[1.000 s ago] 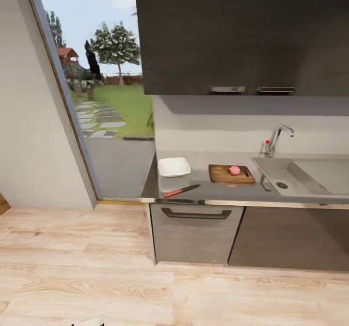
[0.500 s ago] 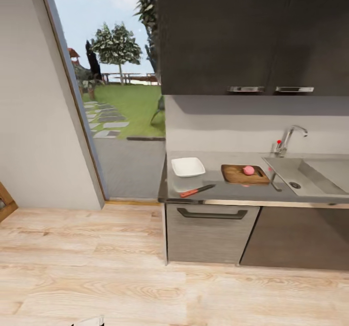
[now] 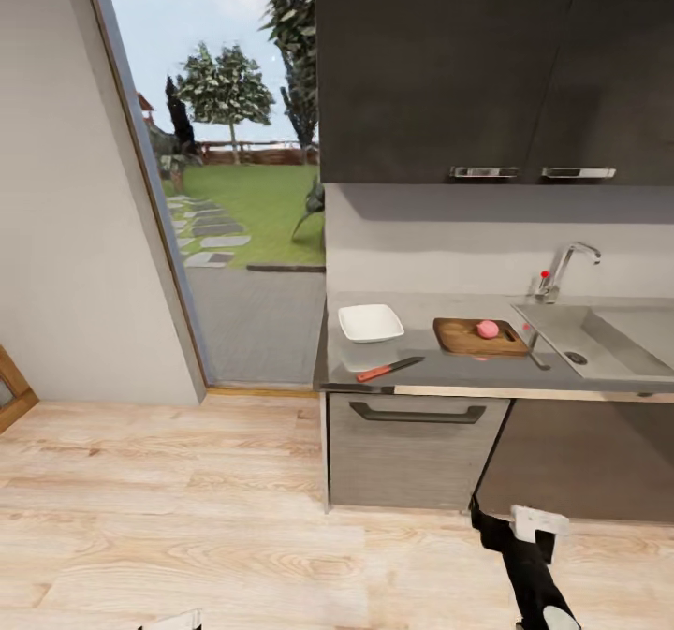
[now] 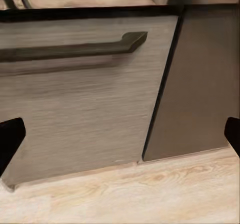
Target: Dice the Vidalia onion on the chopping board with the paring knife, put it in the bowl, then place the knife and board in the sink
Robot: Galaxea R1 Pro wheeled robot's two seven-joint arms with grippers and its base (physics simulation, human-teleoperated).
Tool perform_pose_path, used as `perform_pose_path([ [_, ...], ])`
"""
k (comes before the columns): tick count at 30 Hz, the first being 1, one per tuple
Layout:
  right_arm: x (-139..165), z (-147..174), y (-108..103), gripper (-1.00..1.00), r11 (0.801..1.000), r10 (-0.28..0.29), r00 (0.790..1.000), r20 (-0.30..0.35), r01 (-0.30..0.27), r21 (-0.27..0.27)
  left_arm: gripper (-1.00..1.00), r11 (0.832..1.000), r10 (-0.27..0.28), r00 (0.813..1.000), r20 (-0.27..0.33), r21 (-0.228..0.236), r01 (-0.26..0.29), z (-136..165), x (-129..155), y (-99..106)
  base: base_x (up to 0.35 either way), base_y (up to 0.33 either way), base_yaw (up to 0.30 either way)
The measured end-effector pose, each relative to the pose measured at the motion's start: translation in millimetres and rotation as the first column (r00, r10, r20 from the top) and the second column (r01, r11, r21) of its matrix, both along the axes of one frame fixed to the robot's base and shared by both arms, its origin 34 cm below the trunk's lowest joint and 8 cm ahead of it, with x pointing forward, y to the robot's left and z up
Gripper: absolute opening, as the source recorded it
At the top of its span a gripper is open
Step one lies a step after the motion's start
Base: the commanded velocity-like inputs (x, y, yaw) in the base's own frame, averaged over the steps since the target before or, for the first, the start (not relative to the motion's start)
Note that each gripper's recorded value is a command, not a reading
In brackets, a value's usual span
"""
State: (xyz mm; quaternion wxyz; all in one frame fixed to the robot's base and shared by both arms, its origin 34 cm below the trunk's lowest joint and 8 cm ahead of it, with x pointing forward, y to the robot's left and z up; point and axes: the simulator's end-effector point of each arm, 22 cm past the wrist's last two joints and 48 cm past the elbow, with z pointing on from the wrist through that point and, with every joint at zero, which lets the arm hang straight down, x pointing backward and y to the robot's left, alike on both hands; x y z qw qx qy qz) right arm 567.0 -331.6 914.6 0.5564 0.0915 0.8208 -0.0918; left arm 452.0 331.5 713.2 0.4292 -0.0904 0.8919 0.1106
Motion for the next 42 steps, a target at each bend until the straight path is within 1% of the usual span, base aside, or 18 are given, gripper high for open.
perform_pose_path([
  [1,8,22,6,1.0,1.0,-0.01,1.0,0.018,0.009,0.01,1.0,1.0,-0.001,1.0,0.0,-0.001,0.001,0,0,-1,0.0,0.0,0.0],
  [2,11,32,9,1.0,1.0,-0.014,1.0,0.026,0.013,0.013,1.0,1.0,-0.001,1.0,0.0,-0.001,0.001,0,0,-1,0.0,0.0,0.0],
  [5,21,80,16,1.0,1.0,-0.024,0.998,0.059,0.023,0.021,1.0,1.0,-0.001,1.0,0.0,-0.004,0.001,0,0,-3,0.0,0.0,0.0],
  [10,32,104,14,1.0,0.999,-0.045,0.995,0.086,0.043,0.021,1.0,1.0,-0.002,1.0,0.0,-0.005,0.002,0,0,-4,0.0,0.0,0.0],
  [14,49,116,14,1.0,0.998,-0.06,0.997,0.056,0.059,0.019,1.0,1.0,-0.004,1.0,0.0,-0.01,0.004,-1,0,-7,0.0,0.0,0.0],
  [16,66,129,15,1.0,0.998,-0.058,0.998,0.039,0.058,0.017,1.0,1.0,-0.005,1.0,0.0,-0.012,0.004,-1,0,-8,0.0,0.0,0.0],
  [18,76,138,15,1.0,0.998,-0.056,0.998,0.04,0.056,0.017,1.0,1.0,-0.005,1.0,0.0,-0.012,0.005,-1,0,-9,0.0,0.0,0.0],
  [20,94,157,20,1.0,0.999,-0.044,0.998,0.044,0.044,0.016,1.0,1.0,-0.007,1.0,0.0,-0.013,0.007,-1,0,-9,0.0,0.0,0.0],
  [21,102,167,26,1.0,0.999,-0.03,0.999,0.044,0.03,0.012,1.0,1.0,-0.008,1.0,0.0,-0.013,0.008,-1,0,-9,0.0,0.0,0.0],
  [23,125,197,49,1.0,1.0,0.012,0.999,0.048,-0.011,-0.014,1.0,1.0,-0.009,1.0,0.0,-0.014,0.009,-1,0,-10,0.0,0.0,0.0],
  [25,137,218,66,1.0,1.0,0.011,0.998,0.063,-0.01,-0.019,1.0,1.0,-0.01,1.0,0.0,-0.015,0.01,-1,1,-11,0.0,0.0,0.0],
  [26,139,224,70,1.0,1.0,0.008,0.998,0.067,-0.007,-0.017,1.0,1.0,-0.01,1.0,0.0,-0.015,0.01,-1,1,-11,0.0,0.0,0.0],
  [27,143,232,81,1.0,1.0,0.003,0.997,0.071,-0.002,-0.005,1.0,1.0,-0.01,1.0,-0.001,-0.015,0.01,-1,0,-11,0.0,0.0,0.0],
  [28,145,240,97,1.0,1.0,-0.002,0.998,0.062,0.001,0.017,1.0,1.0,-0.01,1.0,0.0,-0.015,0.01,-1,1,-10,0.0,0.0,0.0],
  [30,146,244,114,1.0,0.999,0.0,0.999,0.035,-0.002,0.036,1.0,1.0,-0.01,1.0,0.0,-0.014,0.01,-1,1,-10,0.0,0.0,0.0],
  [32,147,248,121,1.0,0.999,0.004,1.0,0.019,-0.005,0.039,1.0,1.0,-0.01,1.0,-0.001,-0.014,0.01,-1,1,-10,0.0,0.0,0.0],
  [36,150,246,122,1.0,1.0,0.008,1.0,-0.016,-0.008,0.02,1.0,1.0,-0.01,1.0,-0.002,-0.015,0.01,-1,0,-11,0.0,0.0,0.0],
  [42,152,215,124,1.0,1.0,0.012,0.995,-0.102,-0.012,0.0,1.0,1.0,-0.01,1.0,-0.001,-0.015,0.01,-1,0,-11,0.031,0.025,0.0],
])
